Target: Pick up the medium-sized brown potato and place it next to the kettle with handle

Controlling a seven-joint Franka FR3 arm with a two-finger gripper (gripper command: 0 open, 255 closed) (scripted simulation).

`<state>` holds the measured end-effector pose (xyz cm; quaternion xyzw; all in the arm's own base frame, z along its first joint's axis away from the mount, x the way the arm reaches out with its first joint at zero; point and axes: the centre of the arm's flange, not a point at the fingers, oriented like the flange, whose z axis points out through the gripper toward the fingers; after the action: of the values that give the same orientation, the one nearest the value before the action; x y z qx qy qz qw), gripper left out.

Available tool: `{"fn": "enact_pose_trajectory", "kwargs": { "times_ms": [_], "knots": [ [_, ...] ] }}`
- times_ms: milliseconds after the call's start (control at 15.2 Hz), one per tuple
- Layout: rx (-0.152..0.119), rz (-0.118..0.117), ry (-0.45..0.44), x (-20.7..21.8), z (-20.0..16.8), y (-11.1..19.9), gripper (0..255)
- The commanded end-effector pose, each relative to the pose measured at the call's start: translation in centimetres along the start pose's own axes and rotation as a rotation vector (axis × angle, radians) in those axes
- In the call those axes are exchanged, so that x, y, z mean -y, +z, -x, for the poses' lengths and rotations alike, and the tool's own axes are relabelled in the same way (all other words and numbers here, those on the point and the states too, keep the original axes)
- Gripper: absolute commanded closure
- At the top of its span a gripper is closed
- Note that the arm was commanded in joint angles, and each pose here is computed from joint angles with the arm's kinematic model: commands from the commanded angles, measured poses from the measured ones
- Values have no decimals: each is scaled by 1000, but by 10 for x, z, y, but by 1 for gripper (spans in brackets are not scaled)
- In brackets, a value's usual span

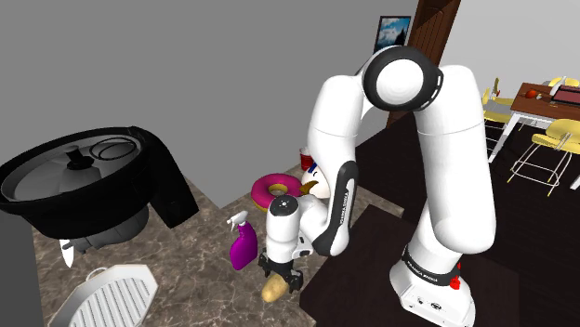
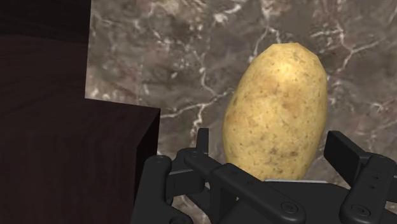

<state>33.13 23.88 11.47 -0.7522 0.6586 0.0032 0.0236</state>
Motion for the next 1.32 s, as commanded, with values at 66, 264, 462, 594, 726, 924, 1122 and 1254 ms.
{"fn": "enact_pose_trajectory", "kwargs": {
  "times_ms": [66, 264, 462, 594, 726, 924, 1122, 1254],
  "knots": [
    [0, 0, 0, 0, 0, 0, 0],
    [0, 0, 0, 0, 0, 0, 255],
    [0, 0, 0, 0, 0, 0, 255],
    [0, 0, 0, 0, 0, 0, 255],
    [0, 0, 0, 0, 0, 0, 255],
    [0, 0, 0, 0, 0, -10, 255],
    [0, 0, 0, 1, 1, -26, 255],
    [0, 0, 0, 1, 1, -37, 255]
  ]
}}
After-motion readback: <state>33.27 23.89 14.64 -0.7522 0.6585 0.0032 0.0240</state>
